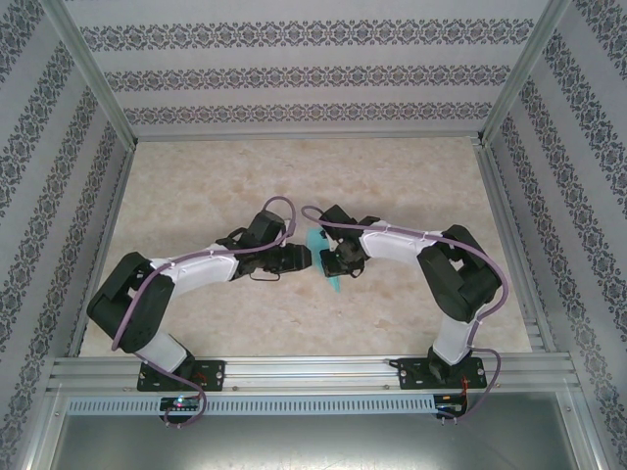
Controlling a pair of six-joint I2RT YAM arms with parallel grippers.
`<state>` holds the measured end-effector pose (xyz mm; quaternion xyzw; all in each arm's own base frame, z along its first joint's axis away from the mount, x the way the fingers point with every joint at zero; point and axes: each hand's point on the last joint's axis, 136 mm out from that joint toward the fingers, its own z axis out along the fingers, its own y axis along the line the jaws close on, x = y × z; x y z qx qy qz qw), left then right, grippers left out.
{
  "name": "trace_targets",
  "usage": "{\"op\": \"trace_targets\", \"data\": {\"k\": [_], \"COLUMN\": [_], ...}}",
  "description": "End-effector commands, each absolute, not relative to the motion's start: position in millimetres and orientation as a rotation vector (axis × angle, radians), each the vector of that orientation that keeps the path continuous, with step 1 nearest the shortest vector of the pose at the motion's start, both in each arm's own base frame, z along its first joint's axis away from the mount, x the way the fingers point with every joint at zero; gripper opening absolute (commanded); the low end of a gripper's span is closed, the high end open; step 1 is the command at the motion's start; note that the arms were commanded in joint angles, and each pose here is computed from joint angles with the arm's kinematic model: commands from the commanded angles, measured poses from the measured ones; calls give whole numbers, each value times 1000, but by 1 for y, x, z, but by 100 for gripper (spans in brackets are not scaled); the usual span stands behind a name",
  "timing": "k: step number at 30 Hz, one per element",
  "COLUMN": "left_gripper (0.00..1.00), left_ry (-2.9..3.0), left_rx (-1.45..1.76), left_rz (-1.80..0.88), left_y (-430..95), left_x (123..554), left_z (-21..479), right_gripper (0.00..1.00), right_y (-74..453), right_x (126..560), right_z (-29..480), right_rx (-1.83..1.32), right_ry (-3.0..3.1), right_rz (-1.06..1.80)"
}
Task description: Fold a paper plane with a square sheet of paper (pick it up from the middle)
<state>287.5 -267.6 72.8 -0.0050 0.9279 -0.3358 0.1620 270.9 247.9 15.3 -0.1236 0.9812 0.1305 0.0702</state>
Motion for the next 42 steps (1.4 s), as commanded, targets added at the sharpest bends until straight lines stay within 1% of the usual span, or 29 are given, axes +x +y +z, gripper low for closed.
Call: {"op": "trace_targets", "data": {"k": [1, 8, 11, 13, 15, 18, 19, 20, 24, 26, 29, 31, 32, 34, 35, 37, 39, 42], "left_gripper": [49, 52, 53, 56, 58, 62, 66, 67, 82, 90, 96, 100, 100, 100, 100, 100, 100, 100], "left_ry": [2654, 2659, 2654, 2650, 2635, 2610, 2607, 2596, 2513, 2458, 2385, 2336, 2309, 2267, 2258, 2234, 2211, 2168], "left_rx": [4, 18, 35, 56, 82, 122, 136, 155, 201, 195, 151, 106, 79, 22, -9, -67, -78, -107], "left_rz": [-942, -930, -915, -888, -858, -785, -733, -679, -410, -246, -41, 101, 163, 242, 255, 279, 329, 339], "left_y": [-257, -253, -252, -248, -244, -236, -230, -224, -191, -168, -133, -108, -95, -73, -63, -45, -30, -10], "left_x": [282, 281, 281, 281, 281, 283, 284, 285, 298, 309, 326, 336, 340, 347, 349, 351, 351, 354], "left_z": [78, 78, 81, 84, 90, 100, 102, 107, 124, 130, 136, 138, 137, 135, 130, 126, 131, 134], "right_gripper": [18, 18, 19, 22, 28, 33, 35, 37, 44, 49, 59, 66, 70, 74, 78, 89, 97, 97], "right_y": [248, 250, 252, 252, 252, 250, 248, 245, 231, 223, 205, 184, 170, 146, 132, 107, 77, 42], "right_x": [275, 275, 276, 277, 276, 274, 273, 273, 280, 286, 301, 312, 318, 327, 331, 335, 337, 339], "right_z": [13, 16, 29, 41, 55, 75, 82, 89, 117, 129, 144, 150, 151, 155, 157, 158, 156, 153], "right_rx": [-407, -441, -437, -432, -437, -442, -448, -458, -510, -506, -455, -405, -365, -296, -252, -193, -134, -5], "right_ry": [2941, 2936, 2906, 2878, 2852, 2817, 2798, 2778, 2657, 2578, 2421, 2327, 2289, 2227, 2194, 2140, 2093, 2033], "right_rz": [317, 281, 317, 333, 360, 433, 452, 462, 479, 533, 573, 518, 468, 391, 349, 259, 149, 99]}}
